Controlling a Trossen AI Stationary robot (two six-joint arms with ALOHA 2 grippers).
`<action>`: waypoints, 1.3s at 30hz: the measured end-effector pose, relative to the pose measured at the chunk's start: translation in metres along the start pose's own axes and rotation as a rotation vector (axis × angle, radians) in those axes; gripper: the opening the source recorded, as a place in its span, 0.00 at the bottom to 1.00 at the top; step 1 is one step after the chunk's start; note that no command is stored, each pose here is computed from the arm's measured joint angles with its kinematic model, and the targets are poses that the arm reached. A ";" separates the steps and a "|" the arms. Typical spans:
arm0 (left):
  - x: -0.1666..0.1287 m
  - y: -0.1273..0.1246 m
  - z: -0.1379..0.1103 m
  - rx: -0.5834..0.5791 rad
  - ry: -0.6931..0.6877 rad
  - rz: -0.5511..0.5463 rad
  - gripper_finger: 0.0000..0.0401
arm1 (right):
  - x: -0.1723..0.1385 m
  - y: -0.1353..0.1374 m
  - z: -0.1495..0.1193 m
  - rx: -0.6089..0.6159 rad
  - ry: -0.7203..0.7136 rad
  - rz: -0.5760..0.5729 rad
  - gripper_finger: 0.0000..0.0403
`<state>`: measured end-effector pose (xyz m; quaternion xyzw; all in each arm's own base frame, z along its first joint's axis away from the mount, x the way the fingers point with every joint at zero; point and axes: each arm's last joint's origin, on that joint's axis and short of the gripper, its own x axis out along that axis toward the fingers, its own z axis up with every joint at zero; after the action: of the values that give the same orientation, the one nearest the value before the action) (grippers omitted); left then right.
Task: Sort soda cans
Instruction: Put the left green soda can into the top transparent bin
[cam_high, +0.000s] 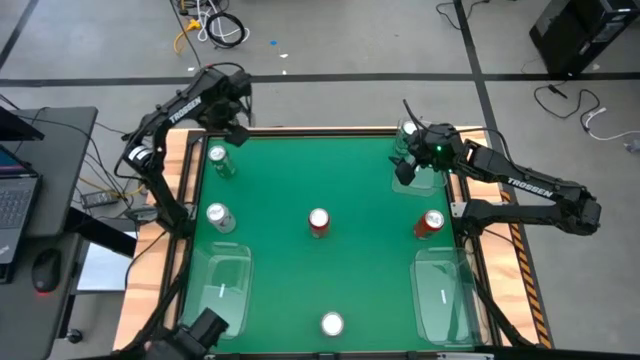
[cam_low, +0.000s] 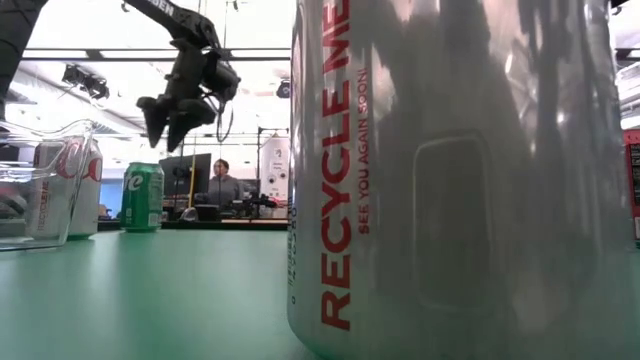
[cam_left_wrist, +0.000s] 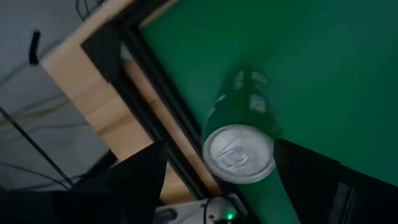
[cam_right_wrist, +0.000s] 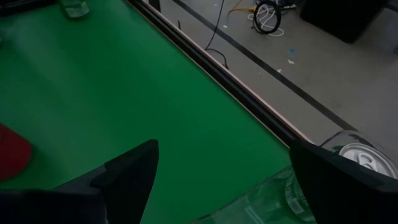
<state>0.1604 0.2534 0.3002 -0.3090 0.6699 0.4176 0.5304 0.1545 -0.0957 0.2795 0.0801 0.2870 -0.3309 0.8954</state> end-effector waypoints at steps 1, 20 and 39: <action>0.003 0.003 0.000 -0.011 0.012 -0.002 0.74 | 0.000 0.000 0.000 0.000 0.000 0.001 0.87; 0.039 0.005 -0.007 0.003 0.086 -0.217 0.74 | 0.000 0.000 -0.002 -0.002 0.015 0.005 0.87; 0.017 0.016 -0.006 0.009 0.006 -0.140 0.74 | 0.000 0.000 0.000 -0.007 0.004 0.007 0.87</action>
<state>0.1401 0.2555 0.2881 -0.3541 0.6501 0.3753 0.5578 0.1545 -0.0955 0.2791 0.0785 0.2898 -0.3265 0.8963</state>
